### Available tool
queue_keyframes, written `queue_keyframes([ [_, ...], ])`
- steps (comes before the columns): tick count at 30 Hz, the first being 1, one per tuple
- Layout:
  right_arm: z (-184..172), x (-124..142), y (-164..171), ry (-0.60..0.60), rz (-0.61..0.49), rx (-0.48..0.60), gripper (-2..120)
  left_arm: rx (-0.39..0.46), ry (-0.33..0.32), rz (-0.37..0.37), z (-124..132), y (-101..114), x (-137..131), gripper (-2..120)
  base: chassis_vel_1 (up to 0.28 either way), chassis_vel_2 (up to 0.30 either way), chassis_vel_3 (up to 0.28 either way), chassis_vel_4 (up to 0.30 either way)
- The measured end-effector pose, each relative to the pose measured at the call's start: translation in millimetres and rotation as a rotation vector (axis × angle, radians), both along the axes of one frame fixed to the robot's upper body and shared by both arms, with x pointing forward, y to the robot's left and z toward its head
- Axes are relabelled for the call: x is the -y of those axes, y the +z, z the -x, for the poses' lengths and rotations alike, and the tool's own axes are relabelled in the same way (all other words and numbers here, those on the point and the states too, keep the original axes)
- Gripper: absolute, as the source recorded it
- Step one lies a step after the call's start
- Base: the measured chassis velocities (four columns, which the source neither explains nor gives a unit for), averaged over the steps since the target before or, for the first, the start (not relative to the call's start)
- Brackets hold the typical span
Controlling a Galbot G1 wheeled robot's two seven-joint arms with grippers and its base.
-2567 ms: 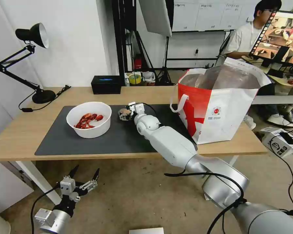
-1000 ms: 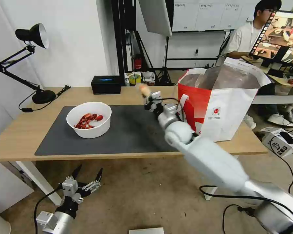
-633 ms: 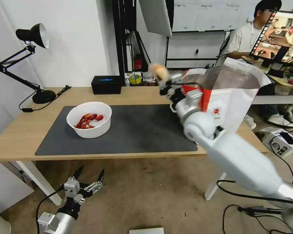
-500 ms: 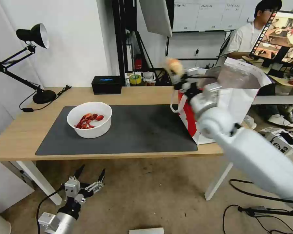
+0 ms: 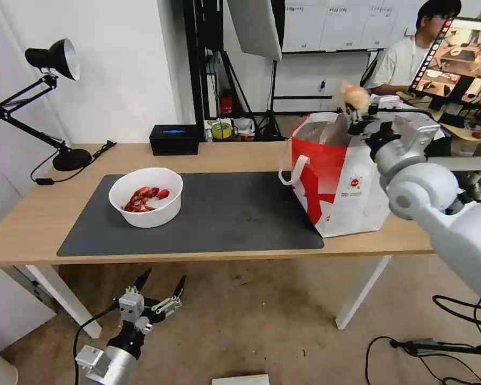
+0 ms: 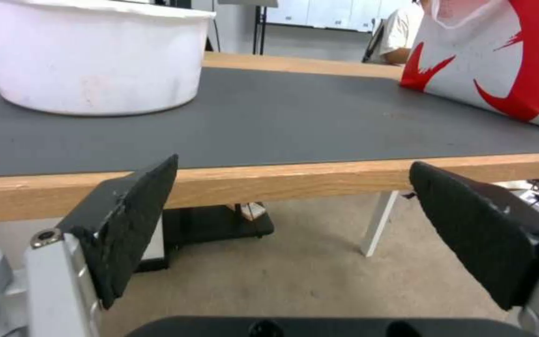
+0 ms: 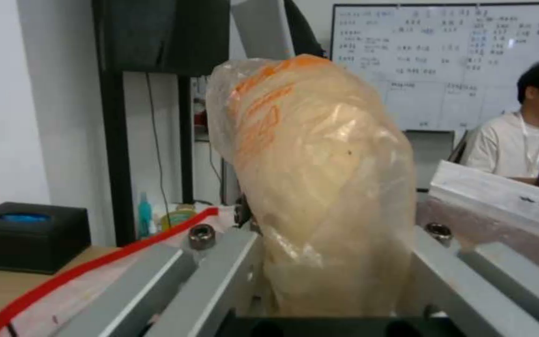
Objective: Pick up the trash from the table and place it into the takeout bag.
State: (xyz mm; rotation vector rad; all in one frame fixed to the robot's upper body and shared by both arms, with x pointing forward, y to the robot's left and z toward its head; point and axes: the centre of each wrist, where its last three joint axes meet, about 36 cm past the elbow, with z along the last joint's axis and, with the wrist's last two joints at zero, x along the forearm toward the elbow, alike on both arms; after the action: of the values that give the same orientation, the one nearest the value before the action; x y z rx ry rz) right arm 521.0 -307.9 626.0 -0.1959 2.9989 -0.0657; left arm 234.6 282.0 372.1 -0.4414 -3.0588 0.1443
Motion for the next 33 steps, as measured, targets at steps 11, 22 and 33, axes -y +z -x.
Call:
queue_keyframes([
  [11, 4.6, -2.4, -4.5, -0.043, -0.015, -0.015, 31, -0.005, 0.001, 0.004, -0.6, -0.3, -1.5, 100, 0.0, 0.0, 0.0, 0.0],
  [22, 8.0, 0.1, -4.1, -0.064, 0.005, -0.006, 71, 0.002, 0.004, -0.011, -0.4, 5.0, -6.0, 100, 0.0, 0.0, 0.0, 0.0],
  [33, 11.6, 1.9, -8.2, -0.063, 0.016, -0.016, 100, 0.006, 0.002, -0.009, 0.4, 13.9, -7.6, 100, 0.0, 0.0, 0.0, 0.0],
])
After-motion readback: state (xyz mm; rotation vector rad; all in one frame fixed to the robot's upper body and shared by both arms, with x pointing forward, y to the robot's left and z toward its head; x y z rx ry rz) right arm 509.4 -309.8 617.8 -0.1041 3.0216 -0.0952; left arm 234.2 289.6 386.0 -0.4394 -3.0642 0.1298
